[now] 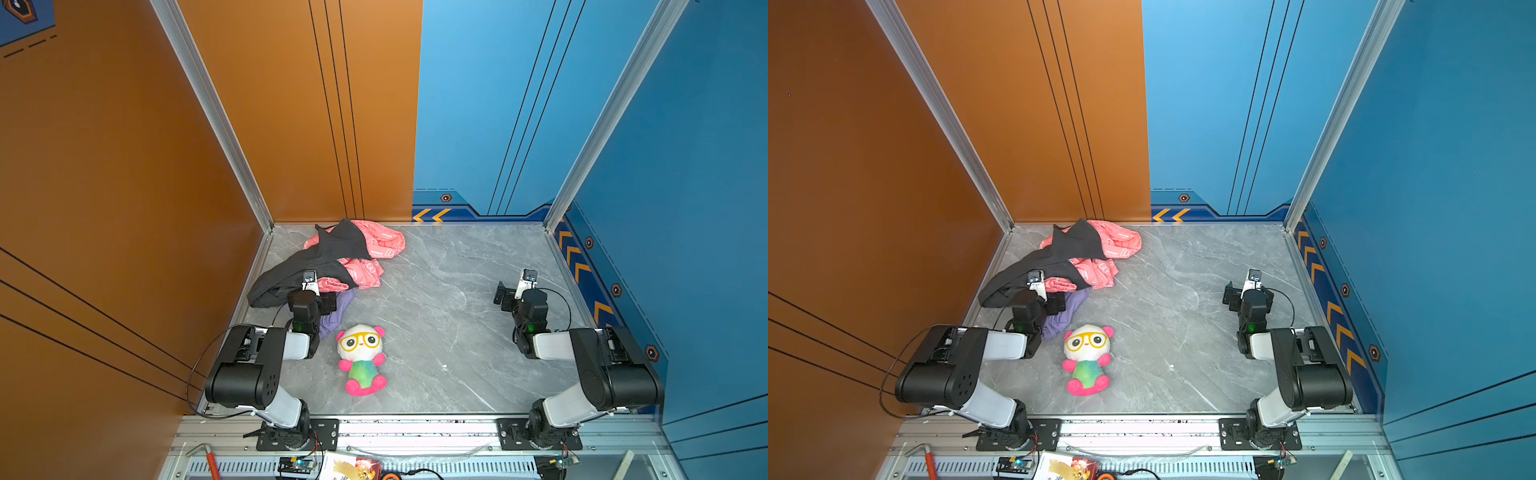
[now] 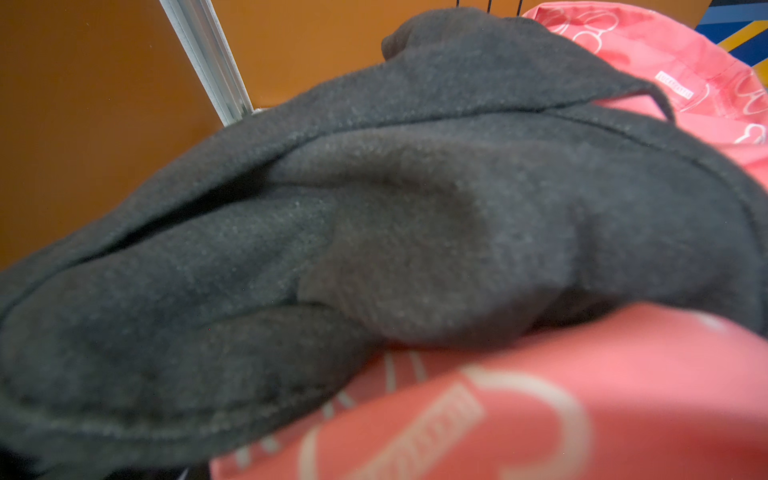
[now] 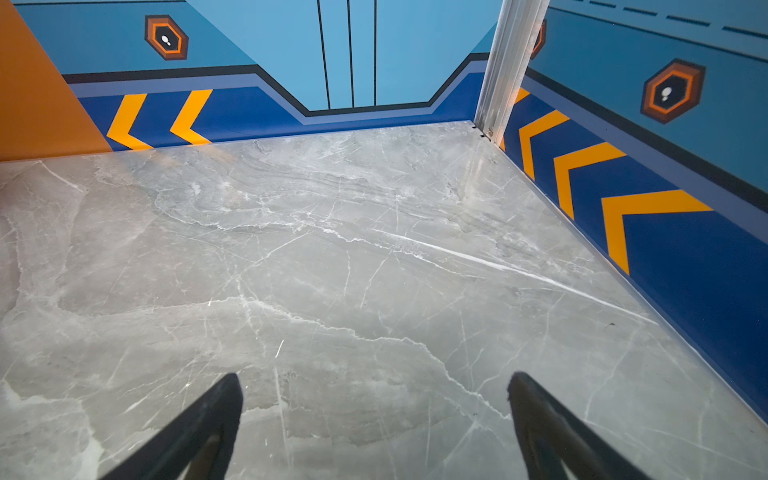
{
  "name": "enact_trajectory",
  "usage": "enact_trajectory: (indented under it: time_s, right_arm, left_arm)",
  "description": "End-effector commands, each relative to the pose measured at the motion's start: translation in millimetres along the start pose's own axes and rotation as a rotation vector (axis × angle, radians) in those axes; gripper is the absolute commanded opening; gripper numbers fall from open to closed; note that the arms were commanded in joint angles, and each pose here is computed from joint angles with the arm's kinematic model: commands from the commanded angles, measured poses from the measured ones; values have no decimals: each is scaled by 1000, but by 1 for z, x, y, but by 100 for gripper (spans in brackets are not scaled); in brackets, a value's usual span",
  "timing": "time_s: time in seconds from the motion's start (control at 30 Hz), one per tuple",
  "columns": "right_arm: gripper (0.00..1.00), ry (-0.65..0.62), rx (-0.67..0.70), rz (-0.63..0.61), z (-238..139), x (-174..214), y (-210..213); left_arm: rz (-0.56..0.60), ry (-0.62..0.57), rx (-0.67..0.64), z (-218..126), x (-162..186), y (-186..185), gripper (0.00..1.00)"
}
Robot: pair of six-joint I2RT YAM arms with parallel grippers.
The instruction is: Pick out a specific cloth from the pile
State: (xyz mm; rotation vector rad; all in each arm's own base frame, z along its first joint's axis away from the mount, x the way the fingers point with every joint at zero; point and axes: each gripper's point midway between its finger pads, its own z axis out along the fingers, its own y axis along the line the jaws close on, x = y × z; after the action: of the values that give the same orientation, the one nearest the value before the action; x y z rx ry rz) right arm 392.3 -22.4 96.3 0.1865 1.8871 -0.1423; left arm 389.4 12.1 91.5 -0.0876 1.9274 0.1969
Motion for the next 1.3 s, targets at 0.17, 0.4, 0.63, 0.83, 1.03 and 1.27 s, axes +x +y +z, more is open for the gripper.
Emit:
enact_trajectory:
  time_s: [0.17,0.4,0.63,0.83,1.03,1.27]
  right_arm:
    - [100,-22,-3,-83,-15,-16,13]
    - [100,-1,7,-138,-32,-45,24]
    - [100,21,-74,-226,-42,-58,52]
    - [100,-14,-177,-259,-51,-73,88]
    - [100,-22,-275,-299,-58,-75,128]
    - [100,-13,-368,-322,-66,-64,160]
  left_arm:
    - [45,-104,-142,-56,-52,9,98]
    - [-133,65,-198,-102,-63,34,98]
    - [-400,129,-211,-132,-50,61,98]
    - [-676,176,-152,-139,-32,62,98]
    - [-875,337,-82,-133,-10,37,100]
    - [-1029,480,-56,-122,10,19,90]
